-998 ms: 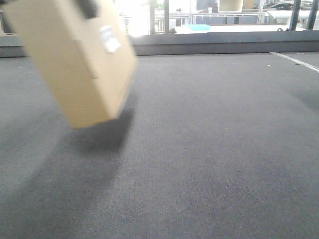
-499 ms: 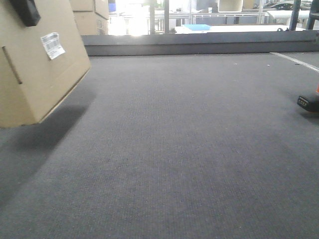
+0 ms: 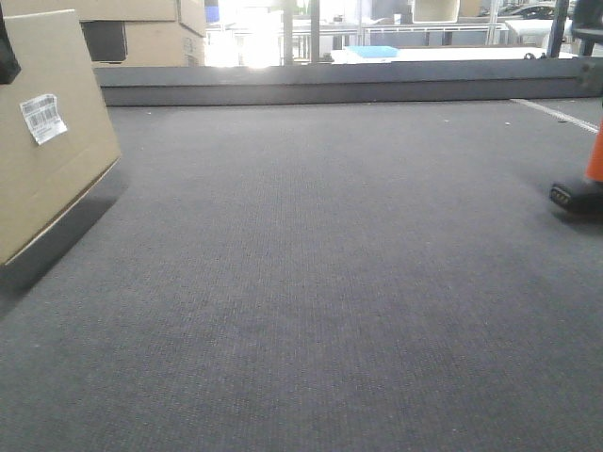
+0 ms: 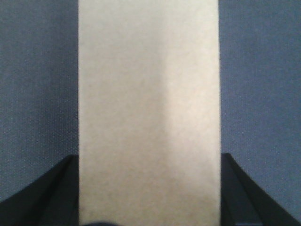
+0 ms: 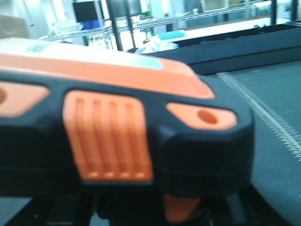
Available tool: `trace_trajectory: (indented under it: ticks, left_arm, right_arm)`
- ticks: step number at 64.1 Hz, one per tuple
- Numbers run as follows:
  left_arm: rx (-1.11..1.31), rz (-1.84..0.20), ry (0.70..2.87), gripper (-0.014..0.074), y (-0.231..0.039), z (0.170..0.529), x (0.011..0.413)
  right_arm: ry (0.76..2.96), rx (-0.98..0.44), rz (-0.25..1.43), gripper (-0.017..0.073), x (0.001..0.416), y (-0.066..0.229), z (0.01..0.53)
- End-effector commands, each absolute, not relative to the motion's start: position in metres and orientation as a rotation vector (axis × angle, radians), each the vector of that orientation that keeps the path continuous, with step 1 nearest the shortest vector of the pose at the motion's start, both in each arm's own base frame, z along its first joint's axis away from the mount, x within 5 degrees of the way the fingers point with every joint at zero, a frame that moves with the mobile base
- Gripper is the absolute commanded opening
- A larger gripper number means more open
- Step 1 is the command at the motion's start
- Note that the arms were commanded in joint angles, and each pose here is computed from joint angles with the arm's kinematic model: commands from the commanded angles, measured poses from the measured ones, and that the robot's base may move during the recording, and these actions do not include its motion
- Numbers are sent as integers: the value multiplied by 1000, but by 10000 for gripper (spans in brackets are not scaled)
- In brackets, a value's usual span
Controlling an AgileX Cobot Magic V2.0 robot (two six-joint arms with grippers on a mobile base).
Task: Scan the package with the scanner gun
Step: 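Lower the box back onto the belt with the left gripper, then open the left gripper to release the box and pull the scanner back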
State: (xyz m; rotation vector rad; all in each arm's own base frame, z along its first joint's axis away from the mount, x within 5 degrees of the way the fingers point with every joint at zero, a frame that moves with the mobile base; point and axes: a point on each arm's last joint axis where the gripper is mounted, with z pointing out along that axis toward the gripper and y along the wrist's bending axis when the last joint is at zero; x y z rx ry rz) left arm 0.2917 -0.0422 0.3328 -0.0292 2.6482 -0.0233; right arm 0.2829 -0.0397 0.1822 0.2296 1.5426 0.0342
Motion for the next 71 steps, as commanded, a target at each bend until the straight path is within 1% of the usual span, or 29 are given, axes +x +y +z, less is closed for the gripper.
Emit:
trace_trajectory:
  ticks: [1,10,13,16,21,22,25,28,32,42,57,59,71]
  left_arm:
    - [-27,-22,2621,-111,-41,337,290]
    - [-28,-22,2623,-111,-41,337,290]
    - [-28,-22,2623,-111,-41,337,290]
    - [-28,-21,2625,-111,-41,337,290]
    - [-29,-24,2626,-111,-41,337,290]
    - [-29,-24,2626,-111,-41,337,290]
    - [-30,-29,2626,-111,-41,337,290]
    - [-31,-32,2627,-111,-42,337,290]
    - [-31,-32,2627,-111,-42,337,290]
    - [-31,-32,2627,-111,-42,337,290]
    - [-31,-32,2627,-111,-42,337,290]
    - [-31,-32,2627,-111,-42,337,290]
    - [-31,-32,2627,-111,-42,337,290]
  right_arm:
    - [1474,211,42,-162,284,-39,188]
    - [1495,220,40,-157,285,-40,182]
    - [1503,225,38,-116,286,-40,179]
    - [1508,225,38,-54,286,-40,178]
    - [1512,226,39,99,286,-40,177]
    - [1512,226,39,143,286,-40,177]
    - [1511,228,38,220,286,-40,177]
    - [1511,228,38,276,286,-40,177]
    - [1511,228,38,322,286,-40,177]
    - [1511,228,38,380,286,-40,177]
    - [1523,228,38,558,285,-40,175]
    - [1525,228,38,568,284,-40,175]
    - [1548,230,39,562,280,-39,170]
